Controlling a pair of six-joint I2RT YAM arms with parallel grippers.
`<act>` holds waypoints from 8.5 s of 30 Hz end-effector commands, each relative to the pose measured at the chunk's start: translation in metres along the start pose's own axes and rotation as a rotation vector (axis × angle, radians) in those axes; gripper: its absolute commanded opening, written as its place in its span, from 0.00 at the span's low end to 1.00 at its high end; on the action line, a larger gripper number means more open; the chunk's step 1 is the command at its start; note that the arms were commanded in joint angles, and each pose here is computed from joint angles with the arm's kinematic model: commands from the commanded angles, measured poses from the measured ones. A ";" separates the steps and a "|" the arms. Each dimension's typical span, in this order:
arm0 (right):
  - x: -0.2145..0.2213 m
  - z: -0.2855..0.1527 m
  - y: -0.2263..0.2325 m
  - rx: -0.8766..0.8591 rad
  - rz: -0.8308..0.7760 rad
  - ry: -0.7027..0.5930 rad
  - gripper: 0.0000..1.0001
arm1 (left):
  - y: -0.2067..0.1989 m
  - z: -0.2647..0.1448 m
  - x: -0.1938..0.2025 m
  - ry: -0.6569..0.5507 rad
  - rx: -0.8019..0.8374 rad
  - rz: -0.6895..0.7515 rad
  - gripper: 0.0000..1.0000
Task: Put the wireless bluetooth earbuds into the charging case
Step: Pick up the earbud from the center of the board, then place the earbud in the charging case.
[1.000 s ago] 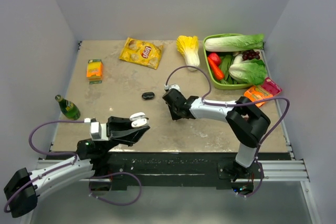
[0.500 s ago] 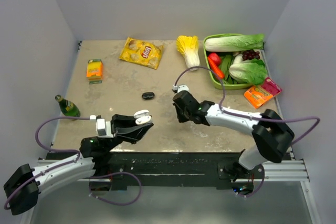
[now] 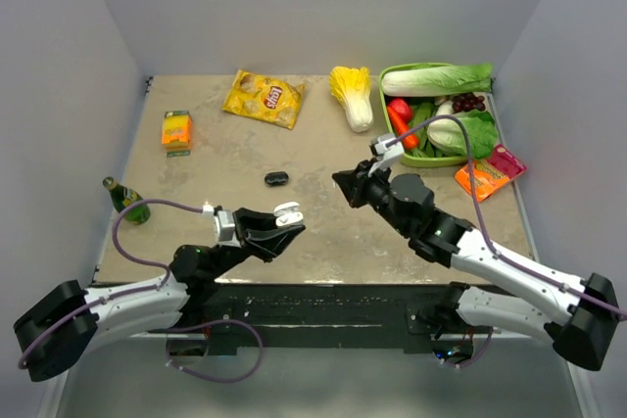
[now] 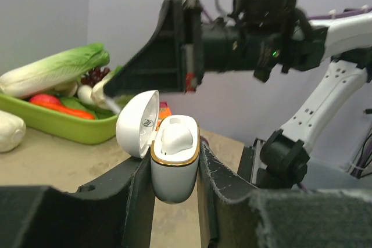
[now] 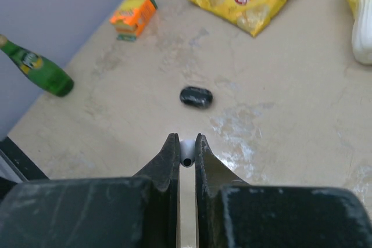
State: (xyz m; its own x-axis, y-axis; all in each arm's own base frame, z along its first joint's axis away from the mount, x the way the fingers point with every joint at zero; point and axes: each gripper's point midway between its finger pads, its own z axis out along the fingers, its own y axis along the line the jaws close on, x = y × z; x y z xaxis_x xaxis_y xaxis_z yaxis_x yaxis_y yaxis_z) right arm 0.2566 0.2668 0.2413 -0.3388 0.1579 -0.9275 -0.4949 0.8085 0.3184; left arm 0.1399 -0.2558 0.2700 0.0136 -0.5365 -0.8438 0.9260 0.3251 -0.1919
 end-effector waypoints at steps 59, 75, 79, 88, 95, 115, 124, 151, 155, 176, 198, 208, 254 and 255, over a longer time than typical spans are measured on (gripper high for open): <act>-0.190 -0.120 0.112 -0.341 -0.170 -0.728 0.00 | 0.010 0.131 -0.083 0.002 -0.040 0.061 0.00; -0.179 -0.105 0.094 -0.212 -0.248 -0.680 0.00 | -0.004 0.125 -0.084 0.017 0.015 0.010 0.00; -0.172 -0.097 0.096 -0.206 -0.264 -0.656 0.00 | -0.008 0.120 -0.089 -0.018 0.038 0.029 0.00; -0.167 -0.093 0.101 -0.224 -0.268 -0.641 0.00 | -0.010 0.115 -0.092 -0.039 0.048 0.051 0.00; -0.164 -0.092 0.102 -0.229 -0.270 -0.628 0.00 | -0.008 0.116 -0.094 -0.047 0.042 0.058 0.00; -0.156 -0.089 0.101 -0.229 -0.273 -0.603 0.00 | -0.009 0.122 -0.093 -0.055 0.053 0.059 0.00; -0.140 -0.086 0.112 -0.294 -0.343 -0.507 0.00 | -0.008 0.123 -0.102 -0.092 0.048 0.087 0.00; -0.155 -0.093 0.096 -0.208 -0.234 -0.495 0.52 | -0.004 0.125 -0.100 -0.096 0.036 0.111 0.00; -0.182 -0.109 0.093 -0.198 -0.155 -0.532 0.59 | -0.002 0.122 -0.096 -0.092 0.029 0.109 0.00; -0.170 -0.094 0.065 0.017 -0.114 -0.374 0.61 | -0.008 0.096 -0.090 -0.167 0.084 0.259 0.00; -0.149 -0.086 0.086 -0.098 -0.153 -0.298 0.60 | 0.003 0.101 -0.085 -0.151 0.037 0.257 0.00; -0.143 -0.085 0.093 -0.139 -0.156 -0.278 0.59 | 0.007 0.107 -0.086 -0.156 0.018 0.255 0.00; -0.144 -0.098 0.105 -0.226 -0.006 -0.258 0.62 | 0.016 0.113 -0.074 -0.136 -0.011 0.241 0.00; -0.144 -0.097 0.107 -0.231 0.005 -0.250 0.62 | 0.016 0.114 -0.074 -0.134 -0.008 0.238 0.00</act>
State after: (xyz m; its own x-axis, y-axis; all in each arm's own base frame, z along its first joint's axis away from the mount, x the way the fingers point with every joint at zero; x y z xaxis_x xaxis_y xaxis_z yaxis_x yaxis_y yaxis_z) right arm 0.1883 0.2627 0.4040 -0.1056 0.2196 -0.9699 -0.6074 0.7580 0.2378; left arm 0.1999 -0.3070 0.3672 0.2361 -0.5021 -0.8319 0.8938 0.4481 -0.0168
